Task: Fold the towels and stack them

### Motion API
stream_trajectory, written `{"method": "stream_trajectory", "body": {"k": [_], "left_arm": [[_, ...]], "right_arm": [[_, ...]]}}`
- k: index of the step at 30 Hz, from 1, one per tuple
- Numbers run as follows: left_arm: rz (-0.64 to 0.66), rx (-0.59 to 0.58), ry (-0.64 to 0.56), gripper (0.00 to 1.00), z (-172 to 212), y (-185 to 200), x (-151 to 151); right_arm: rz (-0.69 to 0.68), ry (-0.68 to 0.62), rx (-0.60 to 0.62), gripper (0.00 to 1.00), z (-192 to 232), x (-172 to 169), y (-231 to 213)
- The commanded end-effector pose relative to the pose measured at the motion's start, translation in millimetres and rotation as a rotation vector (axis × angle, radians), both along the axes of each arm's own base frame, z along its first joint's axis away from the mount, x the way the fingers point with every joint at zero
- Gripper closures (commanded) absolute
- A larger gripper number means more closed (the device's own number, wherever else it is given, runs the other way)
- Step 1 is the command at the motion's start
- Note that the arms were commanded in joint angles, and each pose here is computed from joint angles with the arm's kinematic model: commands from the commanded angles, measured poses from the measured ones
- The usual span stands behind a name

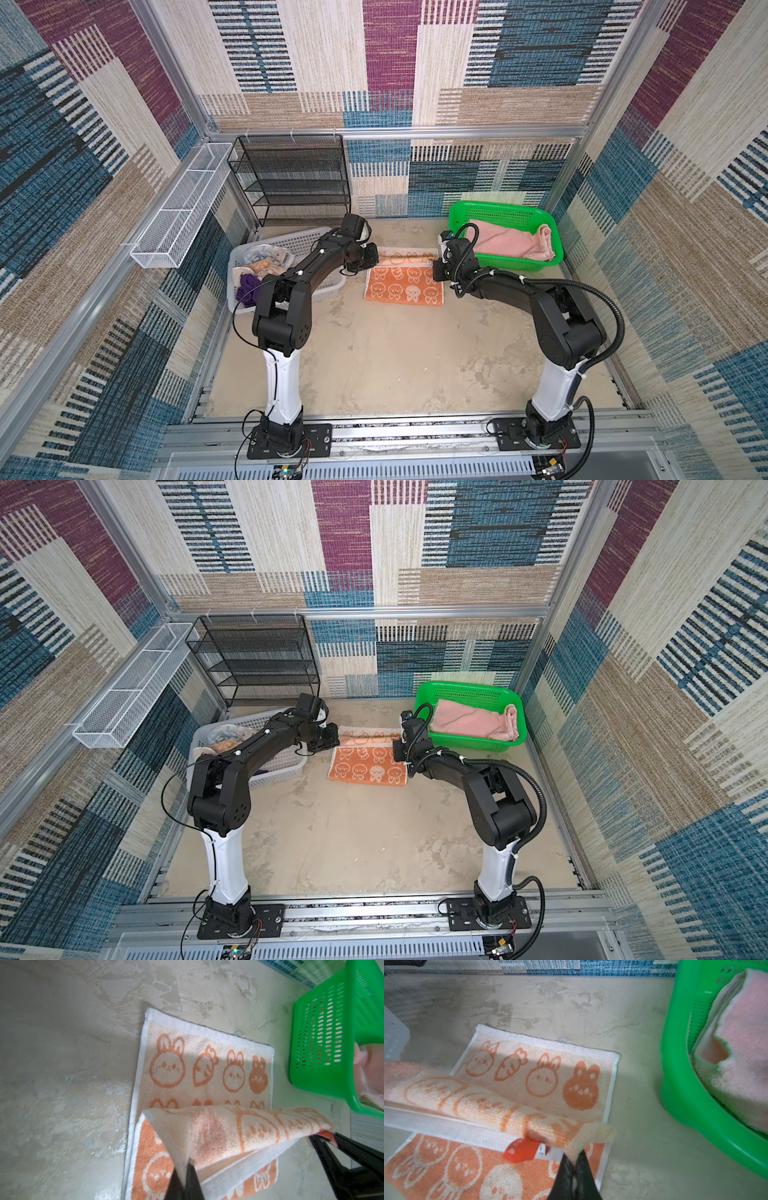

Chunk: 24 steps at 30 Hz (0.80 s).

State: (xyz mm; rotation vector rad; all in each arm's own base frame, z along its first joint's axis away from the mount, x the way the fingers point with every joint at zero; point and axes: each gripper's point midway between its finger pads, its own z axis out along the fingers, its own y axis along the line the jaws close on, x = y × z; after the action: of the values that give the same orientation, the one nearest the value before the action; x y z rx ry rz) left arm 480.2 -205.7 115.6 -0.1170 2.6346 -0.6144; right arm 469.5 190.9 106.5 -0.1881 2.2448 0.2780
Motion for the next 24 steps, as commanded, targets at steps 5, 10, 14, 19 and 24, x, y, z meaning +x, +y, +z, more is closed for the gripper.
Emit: {"method": "stream_trajectory", "body": {"k": [5,10,14,19,24], "left_arm": [[-0.01,0.005,-0.089,1.0,45.1,12.7,-19.3],[-0.027,-0.026,-0.211,1.0,103.0,16.0,-32.3],[-0.048,-0.051,-0.318,1.0,151.9,16.5,-53.2],[-0.083,-0.083,-0.442,1.0,201.7,15.0,-97.8],[-0.146,-0.171,-0.525,1.0,241.7,9.2,-142.7]], "right_arm": [[0.02,-0.125,0.004,1.0,59.9,-20.9,-13.5],[0.076,-0.233,0.027,1.0,123.3,-39.9,-14.1],[0.15,-0.308,0.039,1.0,171.3,-64.8,-12.0],[0.255,-0.383,0.055,1.0,218.0,-106.8,-5.3],[0.377,-0.446,0.122,1.0,257.8,-153.9,4.4]]}}
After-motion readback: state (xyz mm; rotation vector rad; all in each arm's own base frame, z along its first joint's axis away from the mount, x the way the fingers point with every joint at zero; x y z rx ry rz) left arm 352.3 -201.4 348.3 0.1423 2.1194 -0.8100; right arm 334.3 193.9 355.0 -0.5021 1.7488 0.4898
